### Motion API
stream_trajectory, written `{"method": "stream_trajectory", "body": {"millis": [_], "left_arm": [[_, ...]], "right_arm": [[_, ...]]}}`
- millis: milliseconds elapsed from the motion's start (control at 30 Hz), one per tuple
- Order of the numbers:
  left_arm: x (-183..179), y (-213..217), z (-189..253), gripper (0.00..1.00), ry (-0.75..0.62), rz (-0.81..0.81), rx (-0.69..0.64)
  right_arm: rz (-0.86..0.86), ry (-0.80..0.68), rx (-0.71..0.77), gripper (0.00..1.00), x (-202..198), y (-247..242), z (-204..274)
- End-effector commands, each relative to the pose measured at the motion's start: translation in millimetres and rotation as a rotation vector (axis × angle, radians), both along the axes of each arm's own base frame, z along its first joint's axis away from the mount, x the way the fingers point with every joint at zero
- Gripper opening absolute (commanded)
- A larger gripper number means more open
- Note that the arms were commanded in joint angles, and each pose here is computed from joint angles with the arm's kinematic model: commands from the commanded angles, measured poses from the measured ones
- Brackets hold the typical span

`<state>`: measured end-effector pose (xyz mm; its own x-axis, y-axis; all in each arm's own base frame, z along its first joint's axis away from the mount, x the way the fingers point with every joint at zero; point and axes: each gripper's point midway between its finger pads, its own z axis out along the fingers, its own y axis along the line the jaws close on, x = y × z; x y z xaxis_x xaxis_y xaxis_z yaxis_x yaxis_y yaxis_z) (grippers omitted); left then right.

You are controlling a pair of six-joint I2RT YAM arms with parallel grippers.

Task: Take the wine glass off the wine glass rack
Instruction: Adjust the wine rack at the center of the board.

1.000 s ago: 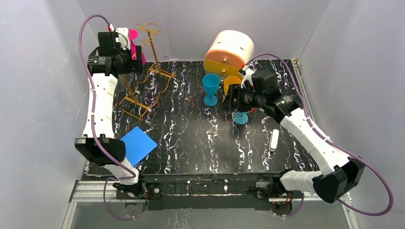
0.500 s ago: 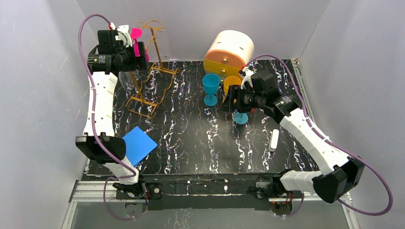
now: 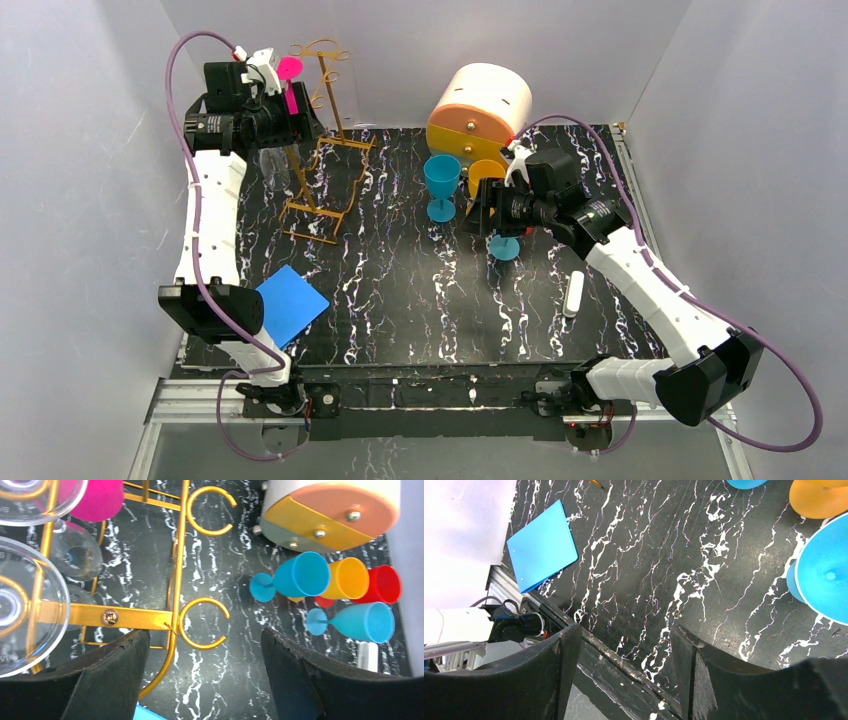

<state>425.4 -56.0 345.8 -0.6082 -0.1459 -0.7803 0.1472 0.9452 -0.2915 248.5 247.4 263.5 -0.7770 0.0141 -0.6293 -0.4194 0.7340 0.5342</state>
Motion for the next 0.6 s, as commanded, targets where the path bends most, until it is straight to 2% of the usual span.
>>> {"method": "stream_trajectory", "body": {"millis": [0,567], "left_arm": [[-5.6,-29.5,0.9,0.77,0.024,-0.098,-0.135],[-32.8,-60.1,2.1,0.73,0.048,-0.203,-0.244]], "right_arm": [[-0.001,-0.019,0.024,0.74,3.5,3.7,7.5],[0.001,-0.013,0.033,0.74,5.9,7.0,9.2]]}}
